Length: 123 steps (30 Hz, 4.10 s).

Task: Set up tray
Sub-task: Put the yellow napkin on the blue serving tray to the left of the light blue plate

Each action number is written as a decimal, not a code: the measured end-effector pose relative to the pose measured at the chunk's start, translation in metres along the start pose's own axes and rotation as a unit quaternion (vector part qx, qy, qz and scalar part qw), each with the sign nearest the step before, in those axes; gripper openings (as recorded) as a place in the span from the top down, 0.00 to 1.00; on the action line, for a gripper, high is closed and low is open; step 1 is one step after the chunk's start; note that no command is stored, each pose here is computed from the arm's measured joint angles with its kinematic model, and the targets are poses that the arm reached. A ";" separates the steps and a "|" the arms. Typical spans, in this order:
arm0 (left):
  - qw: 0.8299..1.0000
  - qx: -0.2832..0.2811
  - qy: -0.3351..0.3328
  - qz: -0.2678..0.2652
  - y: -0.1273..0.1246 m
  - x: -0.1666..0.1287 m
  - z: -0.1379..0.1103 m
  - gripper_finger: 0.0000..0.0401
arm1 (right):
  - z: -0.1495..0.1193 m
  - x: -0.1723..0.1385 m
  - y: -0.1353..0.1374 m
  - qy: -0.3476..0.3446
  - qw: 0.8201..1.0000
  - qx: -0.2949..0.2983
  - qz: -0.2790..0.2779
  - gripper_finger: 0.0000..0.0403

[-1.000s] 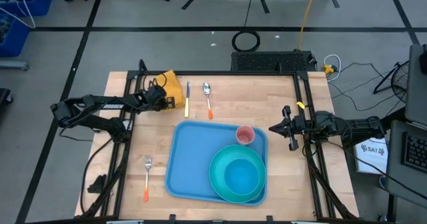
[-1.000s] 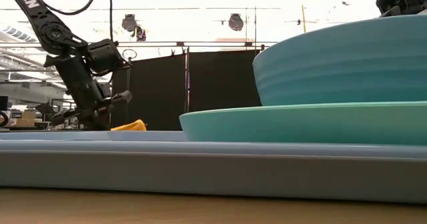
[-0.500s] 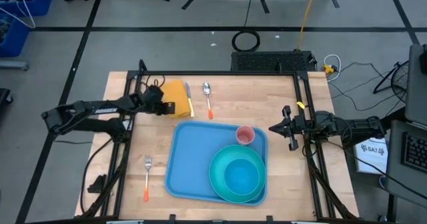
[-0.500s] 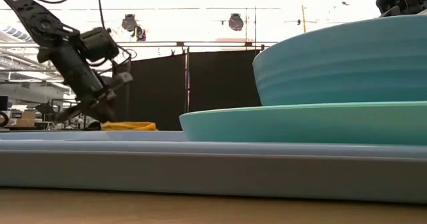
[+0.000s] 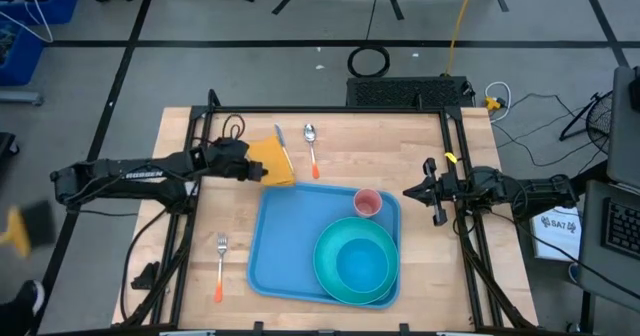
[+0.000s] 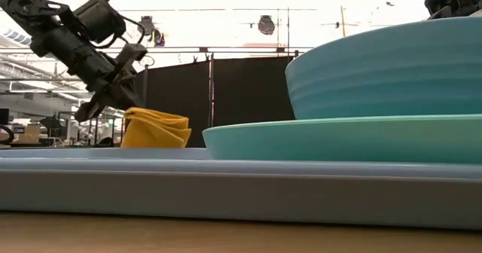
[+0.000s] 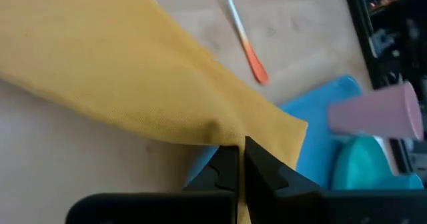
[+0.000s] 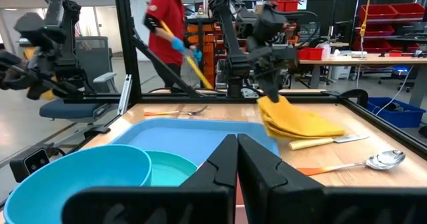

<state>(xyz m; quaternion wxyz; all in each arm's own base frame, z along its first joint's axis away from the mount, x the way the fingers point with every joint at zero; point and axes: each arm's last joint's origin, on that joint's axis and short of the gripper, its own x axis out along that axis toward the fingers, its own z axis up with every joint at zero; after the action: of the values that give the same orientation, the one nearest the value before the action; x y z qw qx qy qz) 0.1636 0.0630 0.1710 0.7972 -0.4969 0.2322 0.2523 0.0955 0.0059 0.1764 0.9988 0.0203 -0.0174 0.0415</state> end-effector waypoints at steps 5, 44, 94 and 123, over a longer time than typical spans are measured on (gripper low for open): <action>0.999 -0.003 0.029 -0.014 -0.011 0.001 -0.017 0.99 | 0.000 0.000 0.000 0.000 1.000 0.000 0.000 0.99; 0.968 -0.113 0.219 -0.035 -0.049 0.030 -0.170 0.99 | 0.001 0.000 0.000 -0.006 1.000 0.002 0.001 0.99; 0.972 -0.047 0.229 -0.035 -0.095 0.032 -0.187 0.71 | 0.001 0.000 0.000 -0.003 1.000 0.006 0.001 0.99; 0.972 0.113 0.187 0.090 -0.141 0.089 -0.099 1.00 | 0.000 0.000 0.000 0.002 1.000 0.004 0.000 0.99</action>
<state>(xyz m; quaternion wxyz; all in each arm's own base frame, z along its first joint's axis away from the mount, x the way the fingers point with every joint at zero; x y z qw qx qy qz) 0.3094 -0.0652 0.1712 0.7646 -0.4189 0.4479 0.1981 0.0958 0.0059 0.1763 0.9987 0.0243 -0.0157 0.0419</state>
